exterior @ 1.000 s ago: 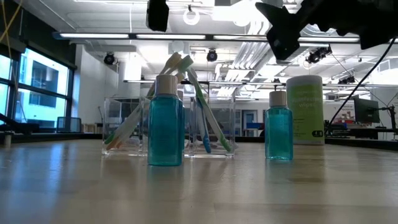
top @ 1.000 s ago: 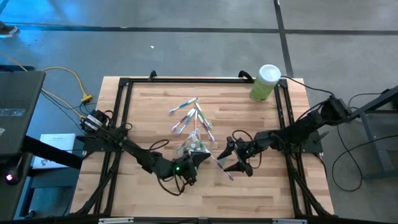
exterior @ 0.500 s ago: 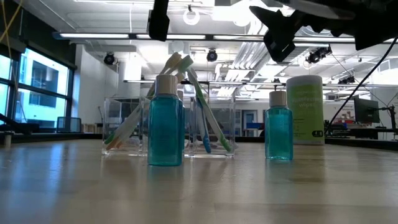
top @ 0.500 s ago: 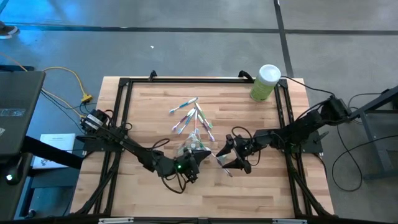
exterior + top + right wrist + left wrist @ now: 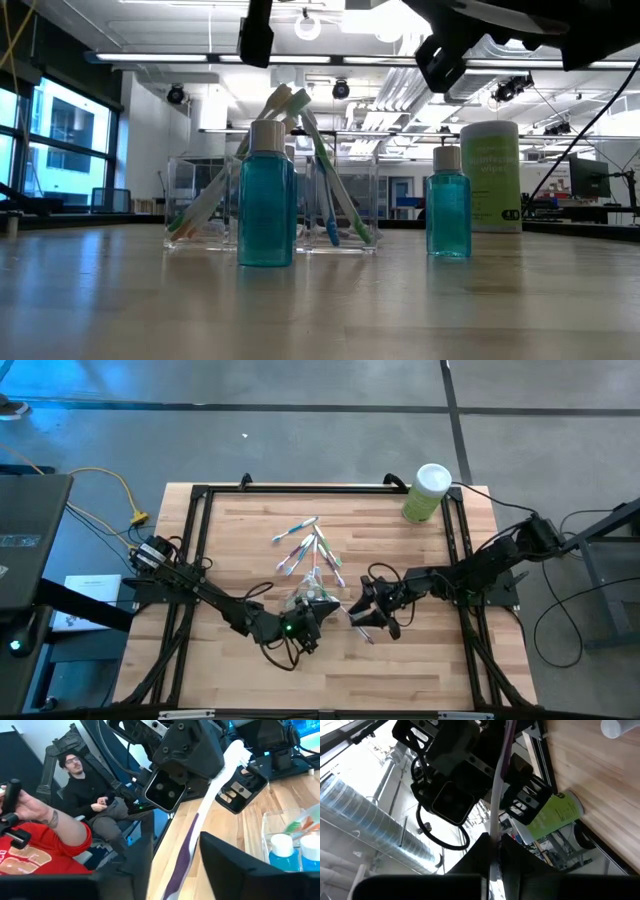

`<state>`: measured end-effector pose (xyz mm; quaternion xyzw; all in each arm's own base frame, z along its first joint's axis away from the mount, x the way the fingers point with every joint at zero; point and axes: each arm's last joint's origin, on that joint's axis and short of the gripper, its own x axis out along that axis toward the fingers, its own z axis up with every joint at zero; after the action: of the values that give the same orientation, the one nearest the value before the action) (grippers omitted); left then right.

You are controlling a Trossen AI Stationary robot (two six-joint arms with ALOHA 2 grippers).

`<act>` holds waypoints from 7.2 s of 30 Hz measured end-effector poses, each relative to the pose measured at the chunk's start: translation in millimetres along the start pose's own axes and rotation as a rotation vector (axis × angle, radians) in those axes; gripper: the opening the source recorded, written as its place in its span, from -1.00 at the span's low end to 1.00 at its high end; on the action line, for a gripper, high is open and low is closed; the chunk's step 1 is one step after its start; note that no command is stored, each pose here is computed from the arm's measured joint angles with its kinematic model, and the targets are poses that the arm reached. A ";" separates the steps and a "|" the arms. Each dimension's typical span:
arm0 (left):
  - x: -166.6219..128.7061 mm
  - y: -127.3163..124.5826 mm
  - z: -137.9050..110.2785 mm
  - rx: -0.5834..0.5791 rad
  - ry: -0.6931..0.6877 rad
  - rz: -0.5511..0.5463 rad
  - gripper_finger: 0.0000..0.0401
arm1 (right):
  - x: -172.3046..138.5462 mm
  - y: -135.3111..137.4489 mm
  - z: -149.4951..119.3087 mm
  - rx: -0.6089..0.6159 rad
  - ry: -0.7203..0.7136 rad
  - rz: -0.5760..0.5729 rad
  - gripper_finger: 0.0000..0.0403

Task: Pick & Place toothbrushing station
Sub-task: Put the violet toothbrush into the transparent organizer, then put the blue mouthwash into the transparent organizer

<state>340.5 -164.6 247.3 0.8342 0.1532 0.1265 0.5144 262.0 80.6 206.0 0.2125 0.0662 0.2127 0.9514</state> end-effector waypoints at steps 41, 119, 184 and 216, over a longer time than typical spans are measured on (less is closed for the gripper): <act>-20.7 15.3 9.0 -0.646 -0.025 0.067 -0.69 | -3.4 -8.7 7.3 -0.141 -0.025 -0.038 -0.94; -30.9 29.5 -30.6 -1.299 0.468 0.172 -0.68 | 33.6 -72.4 -50.1 -0.432 -0.051 -0.463 0.03; -115.9 -47.2 -220.7 -1.391 0.533 0.537 0.14 | -11.6 -35.0 20.2 -0.382 0.013 -0.576 0.28; -71.8 -186.5 -262.4 -2.160 0.091 -0.596 0.14 | -14.9 -22.8 13.8 -0.403 0.094 -0.560 0.28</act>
<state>154.2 101.8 191.3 -0.1252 0.1753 0.0954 0.9719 260.2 50.3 209.1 -0.0162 0.1222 -0.0383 0.9916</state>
